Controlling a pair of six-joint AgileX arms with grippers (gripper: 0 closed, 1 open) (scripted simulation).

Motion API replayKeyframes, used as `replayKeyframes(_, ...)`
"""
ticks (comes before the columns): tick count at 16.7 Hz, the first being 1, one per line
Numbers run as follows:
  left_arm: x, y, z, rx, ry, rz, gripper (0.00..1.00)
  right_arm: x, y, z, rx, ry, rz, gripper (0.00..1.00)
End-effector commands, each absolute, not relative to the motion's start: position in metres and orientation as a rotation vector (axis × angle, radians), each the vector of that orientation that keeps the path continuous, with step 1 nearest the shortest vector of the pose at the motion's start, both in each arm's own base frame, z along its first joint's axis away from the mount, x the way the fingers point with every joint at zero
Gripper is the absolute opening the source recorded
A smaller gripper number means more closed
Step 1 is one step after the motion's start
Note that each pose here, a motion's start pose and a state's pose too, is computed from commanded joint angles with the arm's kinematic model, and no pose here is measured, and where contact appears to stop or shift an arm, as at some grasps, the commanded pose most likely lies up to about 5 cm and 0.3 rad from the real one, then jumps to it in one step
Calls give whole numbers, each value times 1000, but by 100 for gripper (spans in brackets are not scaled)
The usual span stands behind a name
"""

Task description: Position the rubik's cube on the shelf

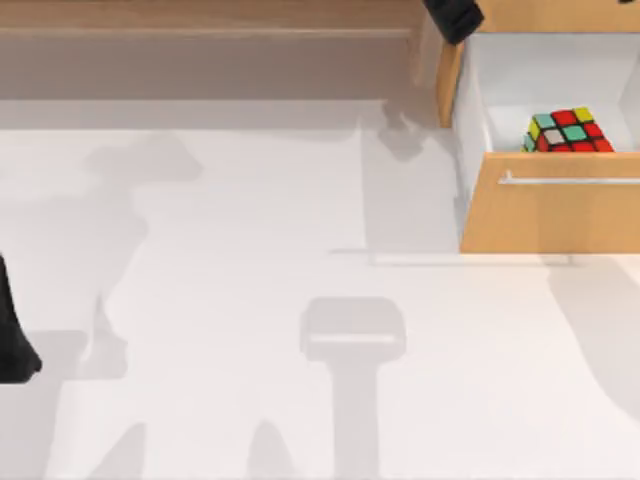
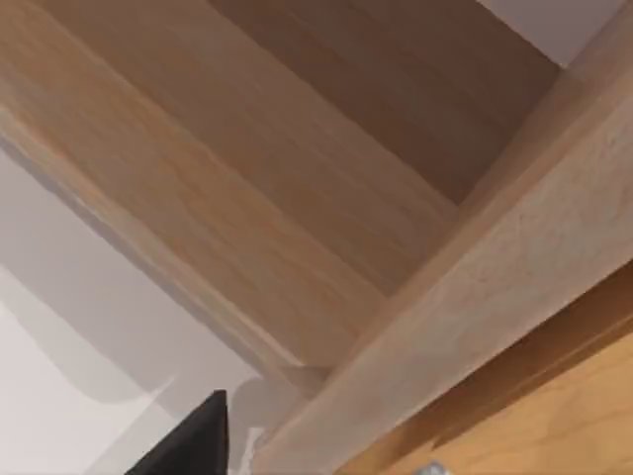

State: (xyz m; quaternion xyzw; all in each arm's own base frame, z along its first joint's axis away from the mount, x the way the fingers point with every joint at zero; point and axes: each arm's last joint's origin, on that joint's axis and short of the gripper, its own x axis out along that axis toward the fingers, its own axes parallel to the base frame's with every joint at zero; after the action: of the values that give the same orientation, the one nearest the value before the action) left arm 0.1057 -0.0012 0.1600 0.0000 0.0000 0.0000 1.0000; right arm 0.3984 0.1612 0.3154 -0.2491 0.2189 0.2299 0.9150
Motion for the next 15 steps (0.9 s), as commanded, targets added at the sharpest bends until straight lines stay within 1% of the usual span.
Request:
replayKeyframes(4, 106, -1, 160, 0, 0, 0, 100, 433, 129, 311, -361, 802, 385, 100)
replayKeyframes(9, 106, -1, 160, 0, 0, 0, 100, 464, 90, 268, -220, 1221, 255, 100)
replayKeyframes(12, 106, -1, 160, 0, 0, 0, 100, 474, 75, 243, -173, 1391, 200, 100)
replayKeyframes(15, 106, -1, 160, 0, 0, 0, 100, 479, 67, 232, -154, 1463, 171, 100)
